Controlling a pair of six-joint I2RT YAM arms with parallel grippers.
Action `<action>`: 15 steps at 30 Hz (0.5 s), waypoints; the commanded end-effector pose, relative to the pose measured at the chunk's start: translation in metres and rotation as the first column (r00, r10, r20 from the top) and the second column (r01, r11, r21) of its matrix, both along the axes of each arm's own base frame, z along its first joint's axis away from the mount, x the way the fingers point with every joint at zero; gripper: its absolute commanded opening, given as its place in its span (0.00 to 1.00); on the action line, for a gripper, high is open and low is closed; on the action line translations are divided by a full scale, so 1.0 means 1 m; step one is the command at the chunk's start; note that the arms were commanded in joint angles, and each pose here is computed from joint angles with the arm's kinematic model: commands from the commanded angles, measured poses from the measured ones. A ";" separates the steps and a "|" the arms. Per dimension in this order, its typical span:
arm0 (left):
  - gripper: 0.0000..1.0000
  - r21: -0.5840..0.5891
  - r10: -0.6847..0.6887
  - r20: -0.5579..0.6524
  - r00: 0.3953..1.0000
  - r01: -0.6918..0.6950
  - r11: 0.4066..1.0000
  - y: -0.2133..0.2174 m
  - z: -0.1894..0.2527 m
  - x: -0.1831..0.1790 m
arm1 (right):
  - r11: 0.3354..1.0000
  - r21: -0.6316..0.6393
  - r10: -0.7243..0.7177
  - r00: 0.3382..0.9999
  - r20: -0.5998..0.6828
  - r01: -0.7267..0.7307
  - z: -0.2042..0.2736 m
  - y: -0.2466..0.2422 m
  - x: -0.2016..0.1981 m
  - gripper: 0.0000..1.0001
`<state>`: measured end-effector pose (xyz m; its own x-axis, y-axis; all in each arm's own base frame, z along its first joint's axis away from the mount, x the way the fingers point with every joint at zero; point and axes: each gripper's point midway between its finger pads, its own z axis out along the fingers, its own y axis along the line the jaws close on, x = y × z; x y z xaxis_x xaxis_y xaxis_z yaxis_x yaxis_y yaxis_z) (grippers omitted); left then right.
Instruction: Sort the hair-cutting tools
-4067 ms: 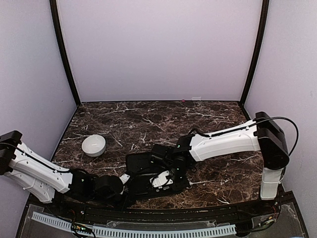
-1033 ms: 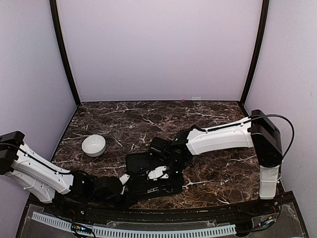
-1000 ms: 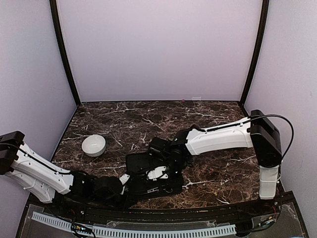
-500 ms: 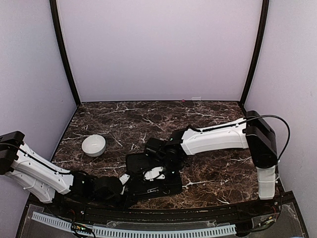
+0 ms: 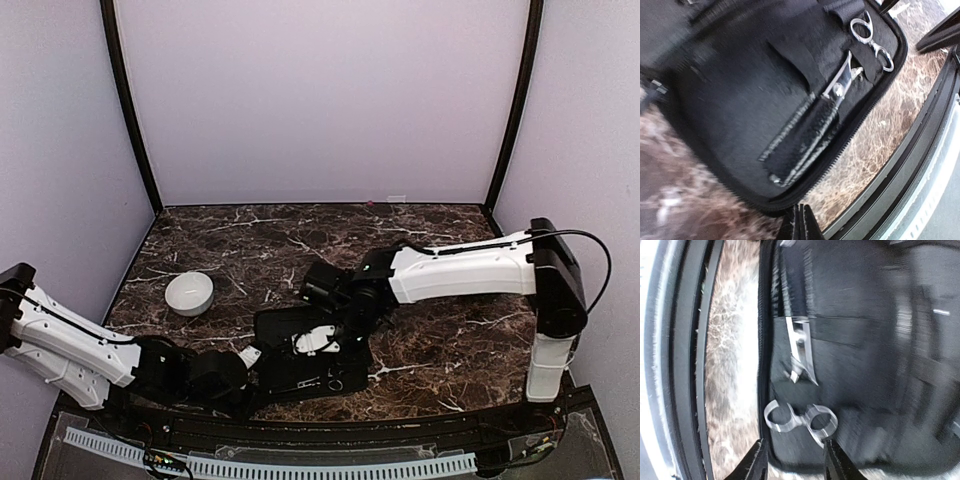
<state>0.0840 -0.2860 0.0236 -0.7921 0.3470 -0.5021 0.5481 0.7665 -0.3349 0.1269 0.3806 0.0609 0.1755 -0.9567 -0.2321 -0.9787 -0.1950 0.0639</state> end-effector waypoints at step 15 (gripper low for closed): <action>0.60 0.128 -0.046 0.425 0.904 -0.010 0.992 -0.043 0.136 0.094 | 0.777 0.391 -0.533 0.846 -0.007 0.493 0.070 -0.109 0.143 0.39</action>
